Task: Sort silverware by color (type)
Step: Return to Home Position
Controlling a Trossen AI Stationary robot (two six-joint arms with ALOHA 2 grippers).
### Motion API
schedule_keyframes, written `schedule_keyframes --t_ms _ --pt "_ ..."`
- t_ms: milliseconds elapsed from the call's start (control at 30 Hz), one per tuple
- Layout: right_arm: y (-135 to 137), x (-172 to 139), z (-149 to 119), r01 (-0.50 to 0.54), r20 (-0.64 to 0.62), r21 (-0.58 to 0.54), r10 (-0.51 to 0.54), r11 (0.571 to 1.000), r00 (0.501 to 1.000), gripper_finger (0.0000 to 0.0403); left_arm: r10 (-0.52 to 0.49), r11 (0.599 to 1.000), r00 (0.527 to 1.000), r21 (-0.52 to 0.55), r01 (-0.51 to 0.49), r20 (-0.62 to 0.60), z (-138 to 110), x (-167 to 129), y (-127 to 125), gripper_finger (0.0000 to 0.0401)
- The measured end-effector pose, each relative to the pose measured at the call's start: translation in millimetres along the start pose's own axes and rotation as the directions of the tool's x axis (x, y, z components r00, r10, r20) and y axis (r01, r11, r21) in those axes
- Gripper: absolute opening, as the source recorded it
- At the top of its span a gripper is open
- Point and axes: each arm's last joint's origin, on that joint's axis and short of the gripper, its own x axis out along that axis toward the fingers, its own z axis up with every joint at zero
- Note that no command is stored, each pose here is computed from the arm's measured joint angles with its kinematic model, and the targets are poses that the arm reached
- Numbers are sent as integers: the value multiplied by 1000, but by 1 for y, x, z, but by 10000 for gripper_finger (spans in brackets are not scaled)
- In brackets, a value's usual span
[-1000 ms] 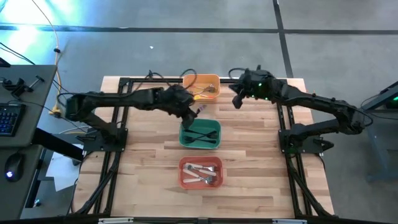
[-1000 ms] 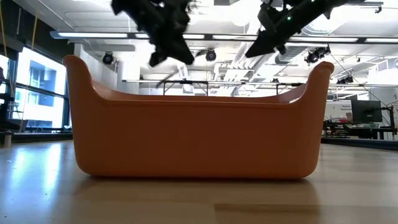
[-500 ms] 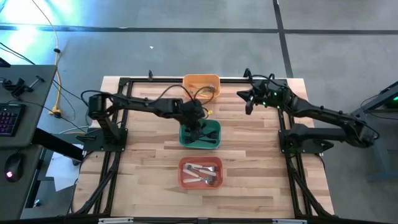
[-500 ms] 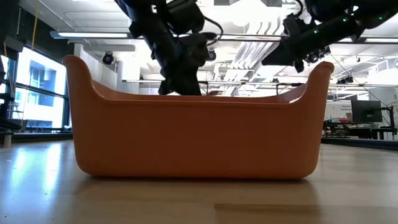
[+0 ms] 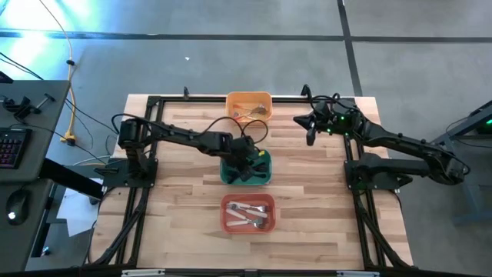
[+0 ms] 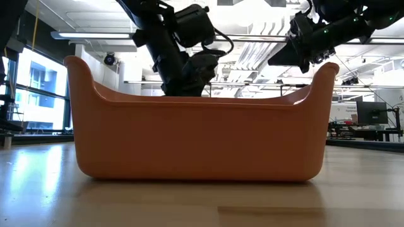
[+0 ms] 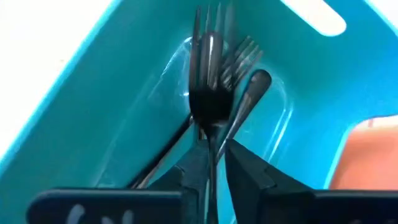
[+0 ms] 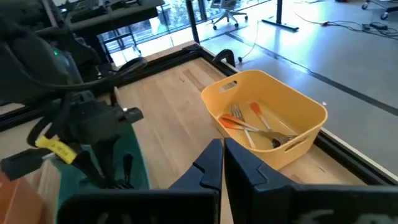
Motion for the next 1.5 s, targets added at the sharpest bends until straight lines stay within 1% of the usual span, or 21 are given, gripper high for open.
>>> schedule_keyframes --t_ms 67,133,233,333,467,533,600,667,733,833,867,933,1033,1133,1233,1367,1500 --pt "0 0 0 -13 -2 -1 13 1000 1000 0 20 1000 1000 3 -20 12 0 0 0 57" --pt "1 0 0 -29 -4 -1 29 1000 1000 0 39 999 999 30 -40 31 1 -3 -1 68" --pt "1 0 0 -41 -6 -3 41 999 999 0 25 996 998 87 -31 60 3 -14 -3 72" --pt "1 0 0 -41 -6 -24 41 999 999 0 3 988 996 156 -18 95 5 -30 -6 57" --pt "0 1 -1 -20 -15 -28 20 999 1000 0 -34 967 986 256 -9 163 3 -53 -6 17" --pt "0 2 -3 -11 -27 -28 10 1000 1000 0 -46 964 980 265 -7 194 -5 -59 2 4" --pt "-1 2 -5 0 -43 16 1 1000 999 0 -71 968 966 253 5 250 -13 -65 10 5" --pt "0 4 -5 9 -45 75 -6 997 999 0 -110 971 945 235 36 310 -24 -74 20 5" --pt "2 7 -5 2 -41 82 2 997 999 0 -159 970 914 231 74 372 -34 -82 29 2" --pt "10 14 -5 -35 -26 5 35 999 999 0 -232 961 852 247 125 470 -50 -93 43 1" --pt "12 17 -6 -36 -24 -27 35 999 999 0 -250 957 827 260 131 503 -55 -96 48 1" --pt "17 25 -7 -29 -11 -53 29 998 1000 0 -276 950 793 280 138 543 -67 -102 58 1" --pt "26 40 -7 -44 45 -50 46 998 998 0 -286 950 756 279 142 588 -85 -108 72 1" --pt "37 54 -8 -99 100 -53 104 994 990 0 -289 951 716 278 136 635 -102 -112 85 0" --pt "45 64 -11 -105 143 -38 109 994 984 0 -325 938 672 317 140 665 -116 -118 94 0" --pt "52 66 -12 -101 161 -55 109 993 981 0 -325 939 643 318 133 694 -136 -122 107 0" --pt "52 58 -7 -109 162 -59 118 992 980 0 -315 948 613 276 161 725 -155 -122 121 0"
